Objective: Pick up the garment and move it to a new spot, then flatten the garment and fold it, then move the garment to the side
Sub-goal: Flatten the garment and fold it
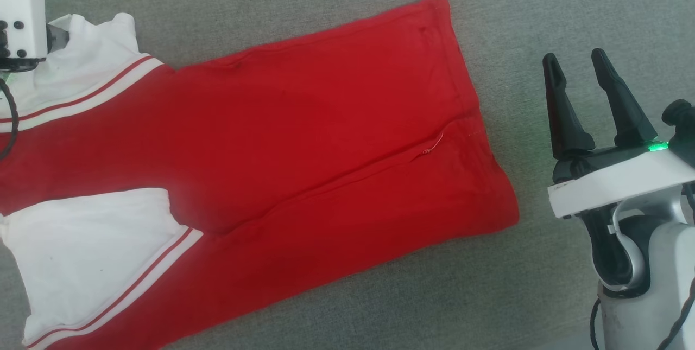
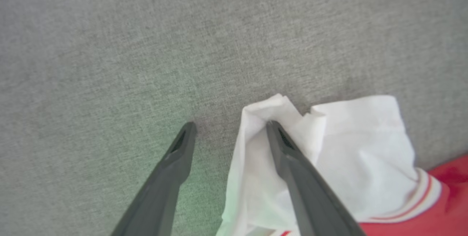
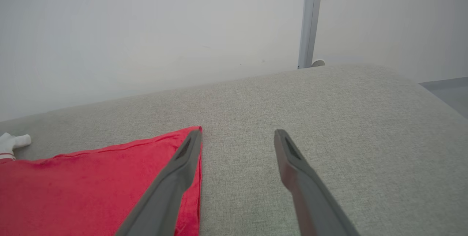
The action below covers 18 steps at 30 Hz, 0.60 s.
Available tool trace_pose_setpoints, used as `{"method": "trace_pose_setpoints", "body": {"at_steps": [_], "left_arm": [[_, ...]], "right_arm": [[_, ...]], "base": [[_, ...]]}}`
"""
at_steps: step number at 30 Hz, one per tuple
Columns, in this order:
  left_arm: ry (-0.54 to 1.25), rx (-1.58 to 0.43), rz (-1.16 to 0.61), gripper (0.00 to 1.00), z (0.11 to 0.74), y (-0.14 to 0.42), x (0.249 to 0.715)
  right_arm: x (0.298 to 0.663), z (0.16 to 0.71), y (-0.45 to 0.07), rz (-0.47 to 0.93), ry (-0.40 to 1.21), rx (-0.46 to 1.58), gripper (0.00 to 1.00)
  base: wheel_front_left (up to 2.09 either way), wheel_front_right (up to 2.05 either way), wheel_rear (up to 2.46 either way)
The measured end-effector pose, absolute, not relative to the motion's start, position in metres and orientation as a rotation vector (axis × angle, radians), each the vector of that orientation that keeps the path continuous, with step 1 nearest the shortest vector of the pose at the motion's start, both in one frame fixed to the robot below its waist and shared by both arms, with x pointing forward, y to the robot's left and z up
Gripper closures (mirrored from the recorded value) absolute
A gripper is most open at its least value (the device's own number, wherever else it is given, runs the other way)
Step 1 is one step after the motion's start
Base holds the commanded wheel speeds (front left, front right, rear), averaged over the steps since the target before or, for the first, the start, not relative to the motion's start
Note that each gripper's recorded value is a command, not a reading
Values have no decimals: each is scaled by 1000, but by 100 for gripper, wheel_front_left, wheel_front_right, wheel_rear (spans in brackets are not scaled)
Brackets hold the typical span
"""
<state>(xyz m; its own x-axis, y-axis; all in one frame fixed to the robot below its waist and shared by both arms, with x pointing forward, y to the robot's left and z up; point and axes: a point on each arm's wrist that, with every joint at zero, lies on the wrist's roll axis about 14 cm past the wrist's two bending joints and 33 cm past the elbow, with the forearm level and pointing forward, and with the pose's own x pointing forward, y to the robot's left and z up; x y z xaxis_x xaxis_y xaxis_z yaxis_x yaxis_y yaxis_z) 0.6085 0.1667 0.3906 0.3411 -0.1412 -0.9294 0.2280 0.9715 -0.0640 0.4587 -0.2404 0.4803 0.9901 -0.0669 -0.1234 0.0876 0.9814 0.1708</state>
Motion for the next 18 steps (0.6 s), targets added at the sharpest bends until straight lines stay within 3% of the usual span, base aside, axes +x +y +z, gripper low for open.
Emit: {"method": "trace_pose_setpoints", "body": {"at_steps": [4, 5, 6, 7, 18], "left_arm": [[1208, 70, -237, 0, 385, 165, 607], [1213, 55, -241, 39, 383, 163, 606], [1212, 43, -239, 86, 381, 163, 606], [1214, 42, -244, 100, 379, 162, 605], [1195, -8, -281, 100, 369, 154, 605]], "right_arm": [[461, 474, -238, -72, 138, 182, 0], [462, 473, -237, -68, 142, 183, 0], [463, 472, -235, -62, 153, 187, 0], [464, 471, -233, -55, 161, 190, 0], [494, 460, -207, 44, 307, 225, 0]], "base": [[0, 0, 0], [0, 0, 0], [0, 0, 0], [0, 0, 0], [0, 0, 0]]}}
